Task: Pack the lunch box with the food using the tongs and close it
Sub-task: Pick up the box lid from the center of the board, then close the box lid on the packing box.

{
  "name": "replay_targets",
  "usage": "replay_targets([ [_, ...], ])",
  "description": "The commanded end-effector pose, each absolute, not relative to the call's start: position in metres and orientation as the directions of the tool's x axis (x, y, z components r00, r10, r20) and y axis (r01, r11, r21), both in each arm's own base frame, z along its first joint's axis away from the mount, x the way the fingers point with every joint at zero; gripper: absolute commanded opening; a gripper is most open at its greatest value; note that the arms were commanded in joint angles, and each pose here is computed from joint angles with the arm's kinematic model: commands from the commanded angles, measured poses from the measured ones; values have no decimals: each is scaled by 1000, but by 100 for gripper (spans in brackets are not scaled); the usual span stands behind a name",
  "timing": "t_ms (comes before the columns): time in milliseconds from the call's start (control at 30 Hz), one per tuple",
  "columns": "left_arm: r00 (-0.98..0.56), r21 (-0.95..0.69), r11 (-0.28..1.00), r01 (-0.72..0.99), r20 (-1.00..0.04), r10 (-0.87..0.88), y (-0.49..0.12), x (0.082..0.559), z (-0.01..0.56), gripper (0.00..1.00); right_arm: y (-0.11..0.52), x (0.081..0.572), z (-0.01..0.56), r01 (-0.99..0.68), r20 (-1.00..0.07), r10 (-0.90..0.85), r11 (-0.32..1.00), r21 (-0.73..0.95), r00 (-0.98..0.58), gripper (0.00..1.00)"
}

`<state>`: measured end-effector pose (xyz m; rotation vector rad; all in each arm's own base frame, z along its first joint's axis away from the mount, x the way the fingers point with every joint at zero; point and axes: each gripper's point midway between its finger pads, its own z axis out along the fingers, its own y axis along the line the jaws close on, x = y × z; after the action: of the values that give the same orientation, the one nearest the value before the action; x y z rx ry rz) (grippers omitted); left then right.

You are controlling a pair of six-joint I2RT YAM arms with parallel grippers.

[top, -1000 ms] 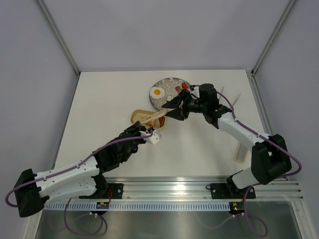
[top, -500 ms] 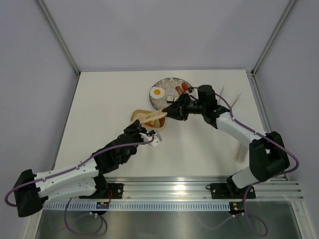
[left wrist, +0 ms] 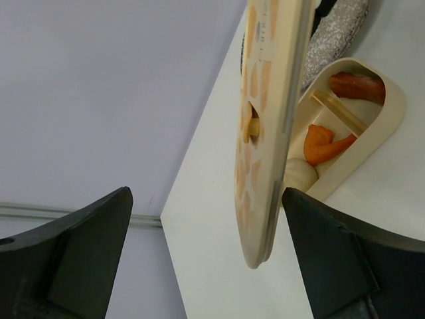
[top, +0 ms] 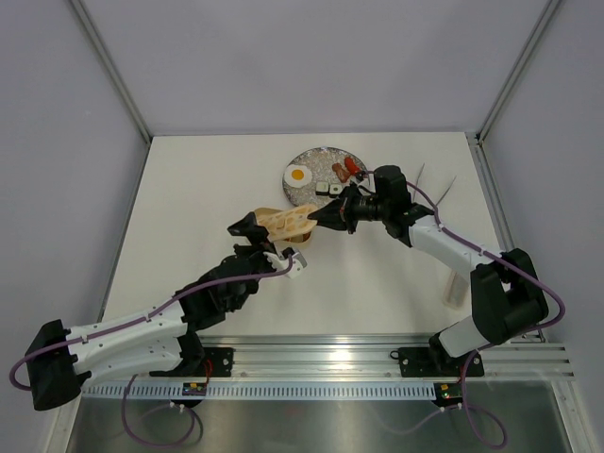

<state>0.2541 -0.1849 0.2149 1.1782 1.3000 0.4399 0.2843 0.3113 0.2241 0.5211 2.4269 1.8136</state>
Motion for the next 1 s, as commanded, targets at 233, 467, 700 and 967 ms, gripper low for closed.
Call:
replay_targets([
  [233, 129, 529, 824, 203, -849, 513, -167, 260, 300, 99, 304, 291, 239, 63, -41, 327, 299, 952, -944, 0],
  [467, -164, 194, 968, 158, -962, 219, -139, 275, 320, 99, 296, 307, 228, -55, -198, 398, 343, 938, -896, 0],
  [700, -416, -151, 977, 154, -906, -74, -122, 303, 312, 99, 294, 334, 193, -144, -353, 421, 453, 880, -835, 0],
  [967, -494, -288, 947, 143, -850, -183, -122, 309, 302, 99, 305, 354, 179, -191, -397, 426, 448, 873, -813, 0],
])
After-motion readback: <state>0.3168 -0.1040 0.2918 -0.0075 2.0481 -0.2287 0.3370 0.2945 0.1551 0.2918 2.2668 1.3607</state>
